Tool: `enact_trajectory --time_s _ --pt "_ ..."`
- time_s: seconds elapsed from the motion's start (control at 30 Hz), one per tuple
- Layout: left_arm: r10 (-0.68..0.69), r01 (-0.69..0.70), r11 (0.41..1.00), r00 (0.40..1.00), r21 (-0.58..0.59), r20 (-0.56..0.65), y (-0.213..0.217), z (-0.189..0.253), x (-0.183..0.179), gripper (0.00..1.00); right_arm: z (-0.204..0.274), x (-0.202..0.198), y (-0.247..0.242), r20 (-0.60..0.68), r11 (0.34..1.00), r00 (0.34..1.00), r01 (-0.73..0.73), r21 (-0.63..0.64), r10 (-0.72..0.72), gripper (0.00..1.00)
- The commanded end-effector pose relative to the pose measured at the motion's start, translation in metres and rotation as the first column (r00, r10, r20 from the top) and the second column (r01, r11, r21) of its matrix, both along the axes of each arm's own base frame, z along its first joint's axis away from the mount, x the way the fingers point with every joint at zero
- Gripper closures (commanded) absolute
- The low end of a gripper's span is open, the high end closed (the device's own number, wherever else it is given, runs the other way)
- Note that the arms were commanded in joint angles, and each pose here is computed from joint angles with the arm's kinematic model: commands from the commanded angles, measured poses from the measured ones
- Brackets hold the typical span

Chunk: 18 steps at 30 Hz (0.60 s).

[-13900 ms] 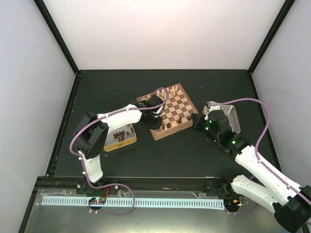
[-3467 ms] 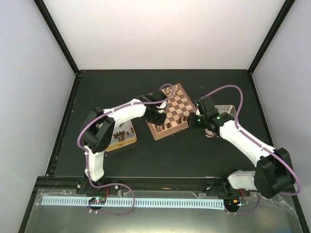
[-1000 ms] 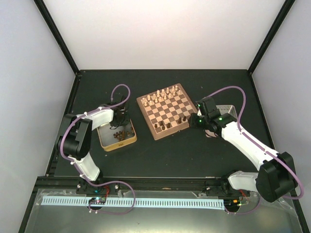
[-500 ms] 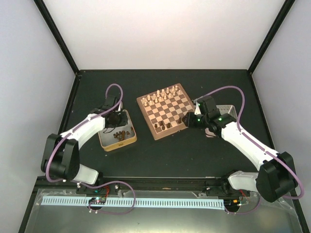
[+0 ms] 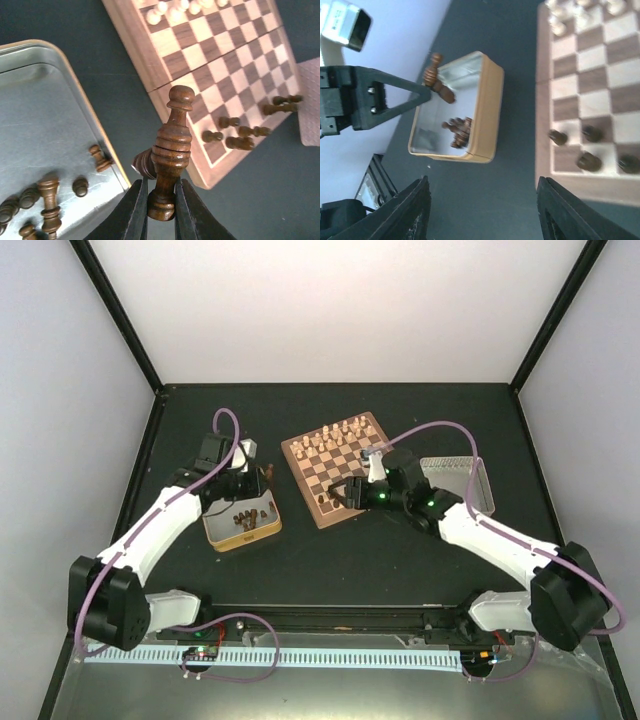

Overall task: Set up the chess pieces on the board
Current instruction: Pick up the chess piece from the storage box.

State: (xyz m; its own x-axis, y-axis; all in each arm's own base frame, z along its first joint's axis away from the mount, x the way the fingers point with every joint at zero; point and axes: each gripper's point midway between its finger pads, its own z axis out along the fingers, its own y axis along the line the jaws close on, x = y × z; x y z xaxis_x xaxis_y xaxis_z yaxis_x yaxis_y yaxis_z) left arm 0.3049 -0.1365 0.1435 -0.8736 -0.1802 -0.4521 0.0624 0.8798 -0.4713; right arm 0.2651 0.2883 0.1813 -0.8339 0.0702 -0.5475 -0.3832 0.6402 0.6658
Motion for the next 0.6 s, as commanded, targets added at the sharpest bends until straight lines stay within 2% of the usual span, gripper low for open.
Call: enact_trajectory --time_s 0.0,0.13,0.3,0.47,0.57 --pt "-0.088 0.094 0.991 0.994 -0.093 0.065 -0.017 0.041 -0.004 0.97 0.035 0.009 0.030 0.239 0.994 0.970 -0.065 0.089 0.042 0.41" --pt "-0.150 0.160 0.973 0.986 -0.164 0.076 -0.032 0.059 -0.011 0.97 0.037 0.010 0.047 0.376 0.991 0.922 -0.121 0.060 0.090 0.41" --pt "-0.237 0.253 0.947 0.966 -0.198 0.101 -0.046 0.079 -0.024 0.97 0.045 0.011 0.063 0.505 0.979 0.853 -0.195 0.066 0.136 0.42" --pt "-0.306 0.325 0.924 0.945 -0.202 0.119 -0.054 0.097 -0.036 0.96 0.045 0.007 0.082 0.569 0.959 0.793 -0.281 0.020 0.220 0.43" --pt "-0.351 0.378 0.901 0.924 -0.213 0.154 -0.060 0.109 -0.042 0.96 0.051 0.007 0.088 0.569 0.953 0.790 -0.301 0.035 0.229 0.43"
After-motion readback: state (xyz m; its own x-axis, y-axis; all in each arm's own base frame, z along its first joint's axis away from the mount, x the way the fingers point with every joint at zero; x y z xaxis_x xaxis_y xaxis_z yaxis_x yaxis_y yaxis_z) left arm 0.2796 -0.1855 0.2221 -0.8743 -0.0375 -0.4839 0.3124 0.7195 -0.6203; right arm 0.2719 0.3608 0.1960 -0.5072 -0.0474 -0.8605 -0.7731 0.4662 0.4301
